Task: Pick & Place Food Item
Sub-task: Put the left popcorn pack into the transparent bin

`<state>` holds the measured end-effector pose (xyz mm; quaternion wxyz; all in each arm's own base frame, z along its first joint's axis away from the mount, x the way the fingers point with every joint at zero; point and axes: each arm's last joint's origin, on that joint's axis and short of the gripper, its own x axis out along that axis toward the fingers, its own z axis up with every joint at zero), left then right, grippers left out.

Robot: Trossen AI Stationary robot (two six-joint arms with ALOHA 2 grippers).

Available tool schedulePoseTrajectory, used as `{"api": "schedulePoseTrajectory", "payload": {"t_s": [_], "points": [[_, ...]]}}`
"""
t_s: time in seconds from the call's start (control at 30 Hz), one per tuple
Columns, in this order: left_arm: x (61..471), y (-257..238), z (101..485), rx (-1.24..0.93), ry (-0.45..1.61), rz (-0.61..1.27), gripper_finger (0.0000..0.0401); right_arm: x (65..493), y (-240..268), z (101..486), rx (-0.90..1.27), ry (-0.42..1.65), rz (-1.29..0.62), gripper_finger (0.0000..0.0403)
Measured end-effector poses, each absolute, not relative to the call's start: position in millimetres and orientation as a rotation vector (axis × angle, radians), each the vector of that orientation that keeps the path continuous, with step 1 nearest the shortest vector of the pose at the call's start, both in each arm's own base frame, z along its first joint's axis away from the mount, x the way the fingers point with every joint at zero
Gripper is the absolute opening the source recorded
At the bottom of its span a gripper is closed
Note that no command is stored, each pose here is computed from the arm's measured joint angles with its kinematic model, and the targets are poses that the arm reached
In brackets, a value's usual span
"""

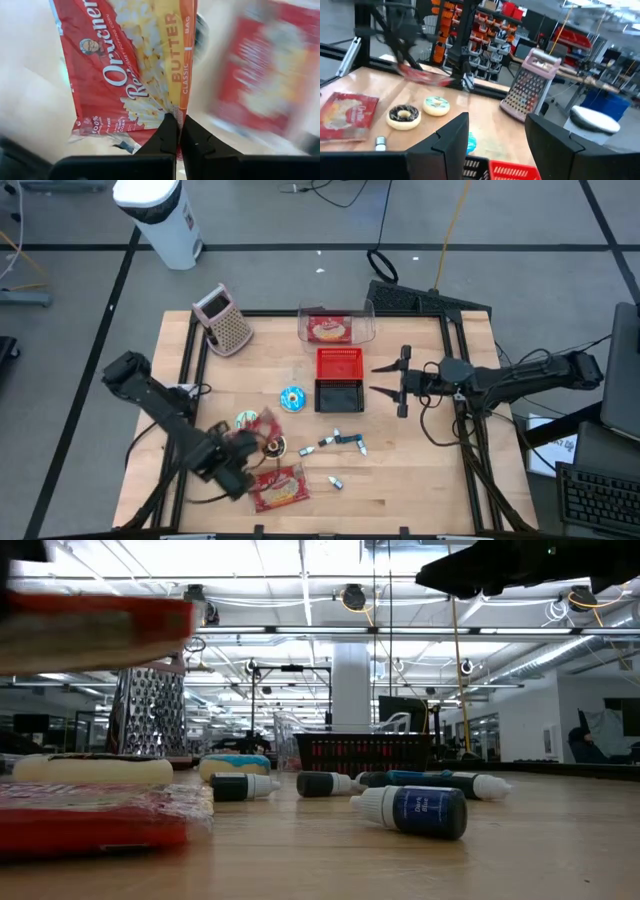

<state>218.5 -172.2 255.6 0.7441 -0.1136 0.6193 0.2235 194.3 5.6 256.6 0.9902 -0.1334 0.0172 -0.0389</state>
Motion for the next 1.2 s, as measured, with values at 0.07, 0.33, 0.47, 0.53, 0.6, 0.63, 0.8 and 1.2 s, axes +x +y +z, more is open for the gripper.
{"api": "schedulePoseTrajectory", "payload": {"t_s": [0.07,0.33,0.47,0.53,0.6,0.63,0.8,1.2], "points": [[229,-157,253,-0.125,1.356,0.511,0.0002,197,5,255,-0.212,0.037,-0.082,0.0183],[267,-100,242,0.259,1.381,0.540,0.0001,211,-13,246,0.158,0.021,-0.175,0.0183],[277,-78,239,0.462,1.378,0.571,0.0002,222,-21,234,0.219,0.047,-0.209,0.0183],[280,-71,240,0.564,1.363,0.591,0.0002,229,-25,229,0.260,0.033,-0.225,0.0183],[284,-65,242,0.637,1.336,0.613,0.0001,236,-28,224,0.310,0.011,-0.226,0.0183],[286,-63,242,0.664,1.318,0.620,0.0001,239,-30,222,0.334,-0.002,-0.210,0.0183],[296,-61,244,0.781,1.241,0.617,0.0003,254,-37,212,0.411,-0.087,-0.124,0.0183],[310,-59,247,0.913,1.168,0.606,0.0004,291,-43,207,0.548,-0.097,-0.003,0.0188]]}}
